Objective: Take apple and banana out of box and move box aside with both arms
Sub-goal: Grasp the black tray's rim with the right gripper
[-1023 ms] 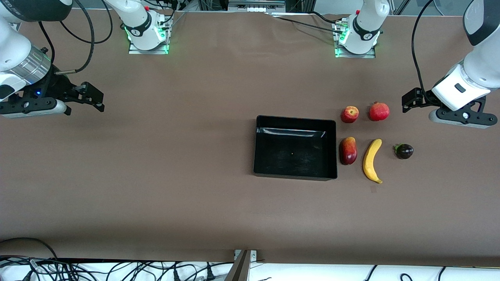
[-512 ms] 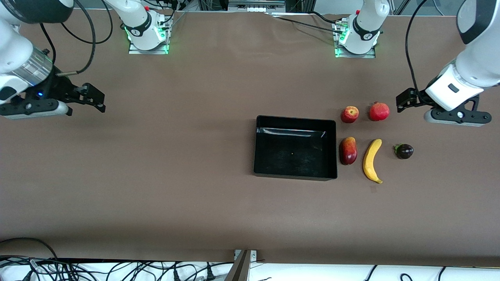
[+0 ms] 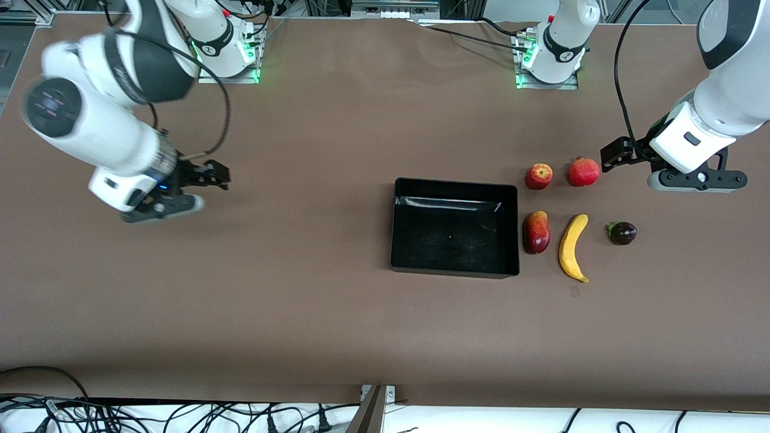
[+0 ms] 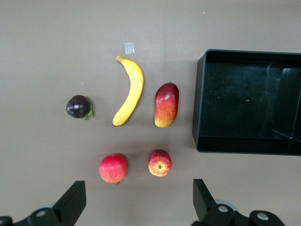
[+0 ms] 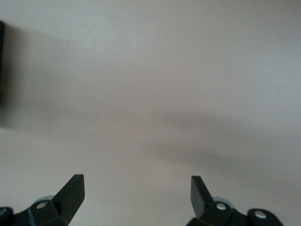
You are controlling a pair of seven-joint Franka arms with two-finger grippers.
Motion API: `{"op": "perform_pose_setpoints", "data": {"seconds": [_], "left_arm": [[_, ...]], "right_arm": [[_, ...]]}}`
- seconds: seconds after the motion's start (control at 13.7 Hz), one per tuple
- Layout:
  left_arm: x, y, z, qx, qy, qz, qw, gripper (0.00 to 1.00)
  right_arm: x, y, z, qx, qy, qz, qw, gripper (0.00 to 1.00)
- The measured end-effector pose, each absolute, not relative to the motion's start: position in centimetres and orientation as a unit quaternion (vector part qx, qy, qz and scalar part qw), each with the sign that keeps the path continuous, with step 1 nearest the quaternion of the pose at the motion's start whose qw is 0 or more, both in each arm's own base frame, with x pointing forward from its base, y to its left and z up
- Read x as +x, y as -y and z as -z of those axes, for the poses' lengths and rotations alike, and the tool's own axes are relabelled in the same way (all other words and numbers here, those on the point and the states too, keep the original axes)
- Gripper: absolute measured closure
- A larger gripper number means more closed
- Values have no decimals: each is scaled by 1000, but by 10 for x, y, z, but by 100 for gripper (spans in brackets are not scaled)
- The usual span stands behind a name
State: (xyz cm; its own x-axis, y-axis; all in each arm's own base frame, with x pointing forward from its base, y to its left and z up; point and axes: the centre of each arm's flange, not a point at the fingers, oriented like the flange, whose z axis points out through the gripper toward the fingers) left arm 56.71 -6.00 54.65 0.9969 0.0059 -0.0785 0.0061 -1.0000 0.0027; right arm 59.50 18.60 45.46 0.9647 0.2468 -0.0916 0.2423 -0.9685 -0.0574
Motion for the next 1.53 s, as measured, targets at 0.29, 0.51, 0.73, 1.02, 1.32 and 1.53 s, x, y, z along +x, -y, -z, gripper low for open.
{"op": "perform_pose_setpoints", "data": {"seconds": [0.29,0.51,0.73,1.02,1.32,1.53], "left_arm": [[565,52,-557,998,-9,69,-1,0],[563,49,-559,997,-11,79,-2,0],[558,60,-553,995,-2,103,3,0],[560,84,-524,988,11,152,36,0],[557,83,-536,984,12,173,35,0],[566,22,-561,987,-27,151,47,0]], "right_arm": [[575,-309,-408,-997,52,-23,47,0],[536,-418,-337,-998,-20,-5,63,0],[502,-481,-269,-996,-63,-5,70,0],[496,-512,-226,-994,-80,1,71,0],[494,-527,-207,-994,-81,19,69,9],[497,-525,-208,-995,-77,27,64,46]]}}
